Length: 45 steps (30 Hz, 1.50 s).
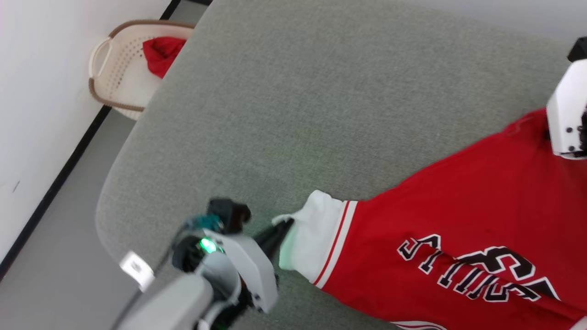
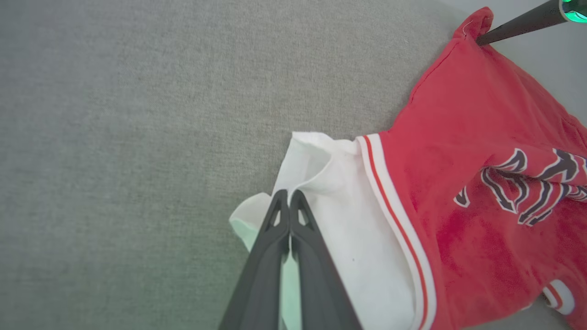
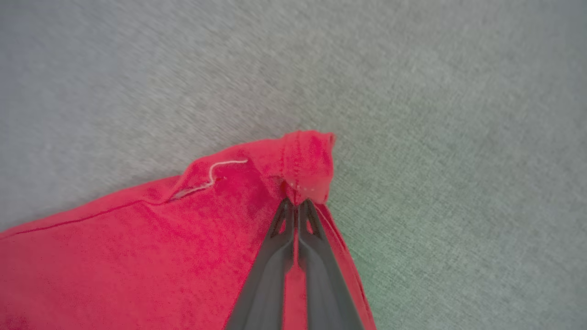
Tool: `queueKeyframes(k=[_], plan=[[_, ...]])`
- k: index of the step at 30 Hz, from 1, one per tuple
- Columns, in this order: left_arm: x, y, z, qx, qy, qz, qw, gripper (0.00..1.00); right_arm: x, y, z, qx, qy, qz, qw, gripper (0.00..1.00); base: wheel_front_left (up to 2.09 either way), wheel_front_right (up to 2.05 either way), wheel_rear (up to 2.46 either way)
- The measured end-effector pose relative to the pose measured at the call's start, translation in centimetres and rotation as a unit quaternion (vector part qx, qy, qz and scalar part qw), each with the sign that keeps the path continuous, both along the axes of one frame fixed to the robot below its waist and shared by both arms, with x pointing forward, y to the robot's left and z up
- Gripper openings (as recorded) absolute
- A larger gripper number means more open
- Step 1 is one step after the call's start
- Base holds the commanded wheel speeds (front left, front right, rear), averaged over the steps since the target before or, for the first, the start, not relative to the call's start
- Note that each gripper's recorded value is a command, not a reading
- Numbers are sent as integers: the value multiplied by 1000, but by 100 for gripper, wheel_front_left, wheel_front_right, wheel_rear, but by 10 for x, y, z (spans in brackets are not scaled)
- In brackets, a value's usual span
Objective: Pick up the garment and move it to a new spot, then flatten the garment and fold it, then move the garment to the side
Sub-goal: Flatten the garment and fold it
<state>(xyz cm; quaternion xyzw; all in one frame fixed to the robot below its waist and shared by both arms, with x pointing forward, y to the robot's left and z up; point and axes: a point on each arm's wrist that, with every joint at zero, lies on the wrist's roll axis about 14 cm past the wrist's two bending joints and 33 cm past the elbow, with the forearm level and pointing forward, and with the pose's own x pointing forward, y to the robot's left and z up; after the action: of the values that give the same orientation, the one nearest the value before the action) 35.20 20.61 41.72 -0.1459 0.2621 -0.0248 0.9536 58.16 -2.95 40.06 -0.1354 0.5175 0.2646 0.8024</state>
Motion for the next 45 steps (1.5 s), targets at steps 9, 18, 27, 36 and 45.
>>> queueKeyframes(k=[9, 18, 27, 36, 45], plan=[[59, 27, 90, 98, -35, -87, 991, 0, 6, 9, 81, 80, -92, 10, 992, 0, 0, 0, 0], [137, 37, 209, 184, -117, -111, 970, 0, 9, -13, 178, 144, -216, -6, 966, 0, 0, 0, 0], [192, 22, 328, 254, -234, -96, 934, 0, 9, -44, 283, 194, -376, -42, 905, 0, 0, 0, 0], [204, 7, 433, 278, -361, -50, 889, 0, -5, -81, 363, 220, -484, -81, 843, 0, 0, 0, 0], [224, -1, 471, 246, -429, -14, 869, 0, 4, -86, 386, 233, -522, -94, 815, 0, 0, 0, 0]])
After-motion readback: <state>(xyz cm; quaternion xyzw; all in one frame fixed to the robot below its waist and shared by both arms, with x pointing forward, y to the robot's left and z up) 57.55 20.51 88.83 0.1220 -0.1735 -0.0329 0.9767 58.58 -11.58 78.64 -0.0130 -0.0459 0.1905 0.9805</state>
